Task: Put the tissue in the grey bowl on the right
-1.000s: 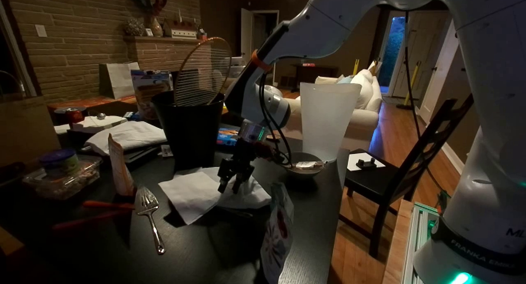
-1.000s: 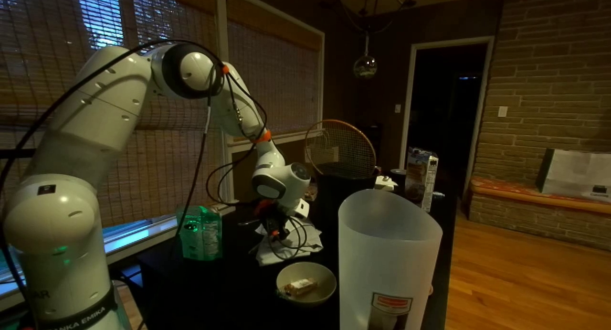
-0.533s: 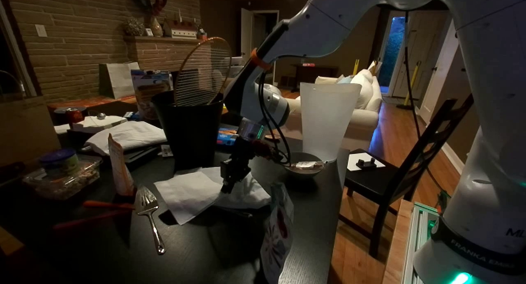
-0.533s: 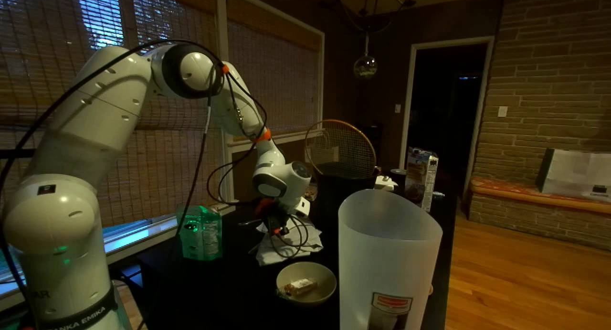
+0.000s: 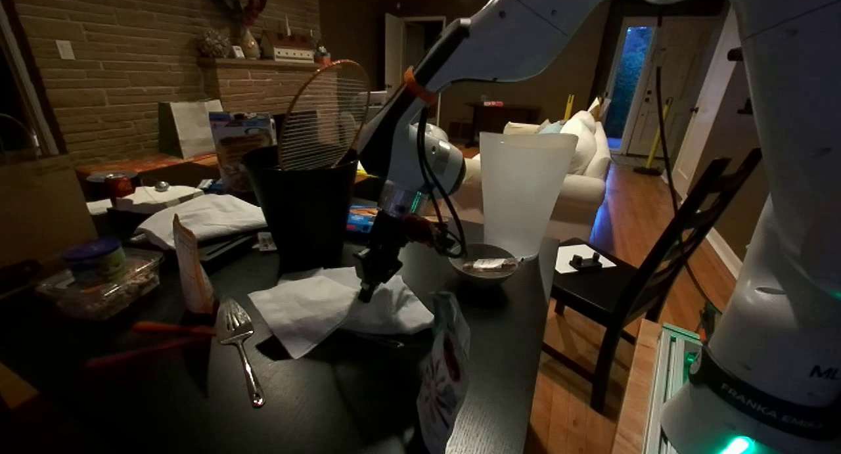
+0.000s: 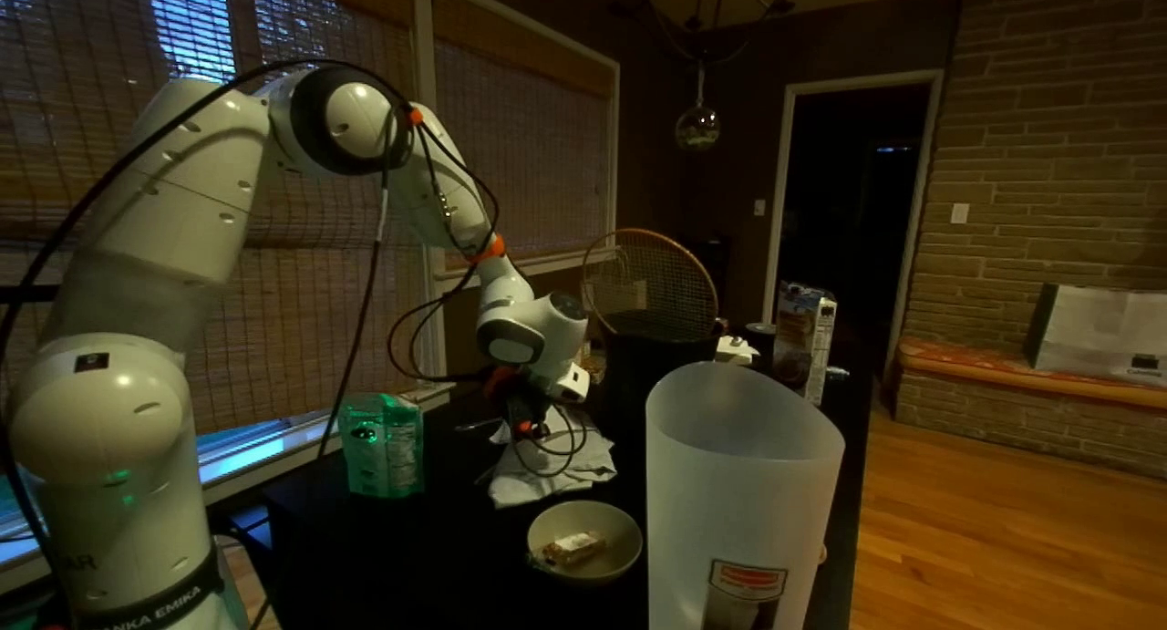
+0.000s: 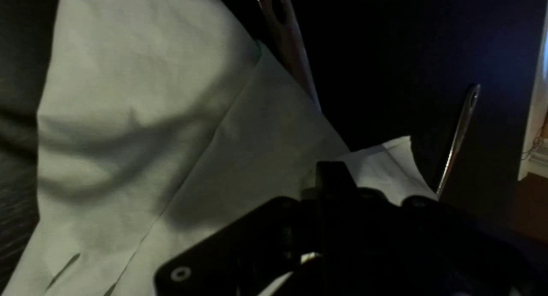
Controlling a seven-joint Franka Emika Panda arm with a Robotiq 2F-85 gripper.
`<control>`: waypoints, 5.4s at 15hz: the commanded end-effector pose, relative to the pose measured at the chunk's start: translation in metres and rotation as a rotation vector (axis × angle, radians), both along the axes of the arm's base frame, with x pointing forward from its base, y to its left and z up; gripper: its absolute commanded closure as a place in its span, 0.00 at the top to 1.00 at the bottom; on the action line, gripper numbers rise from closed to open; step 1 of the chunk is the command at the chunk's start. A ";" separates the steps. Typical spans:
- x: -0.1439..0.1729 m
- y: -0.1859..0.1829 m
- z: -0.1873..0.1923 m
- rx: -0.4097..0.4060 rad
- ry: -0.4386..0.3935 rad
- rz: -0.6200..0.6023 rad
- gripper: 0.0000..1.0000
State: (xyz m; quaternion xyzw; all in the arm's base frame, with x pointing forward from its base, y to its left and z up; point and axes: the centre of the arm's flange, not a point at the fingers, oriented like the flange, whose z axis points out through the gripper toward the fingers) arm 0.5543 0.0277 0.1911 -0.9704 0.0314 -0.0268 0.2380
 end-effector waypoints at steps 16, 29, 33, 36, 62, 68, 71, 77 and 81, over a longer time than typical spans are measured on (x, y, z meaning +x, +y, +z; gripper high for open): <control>-0.089 -0.052 0.103 -0.296 -0.050 -0.337 0.00; -0.130 -0.142 0.097 -0.464 -0.031 -0.532 0.00; -0.156 -0.139 0.077 -0.539 0.114 -0.466 0.00; -0.177 -0.149 0.080 -0.607 0.143 -0.577 0.00; -0.146 -0.099 0.053 -0.628 0.164 -0.810 0.00; -0.164 -0.106 0.056 -0.716 0.222 -0.852 0.00; -0.171 -0.132 0.060 -0.745 0.262 -0.954 0.00; -0.167 -0.144 0.059 -0.752 0.293 -1.004 0.29; -0.157 -0.134 0.073 -0.643 0.187 -0.982 0.51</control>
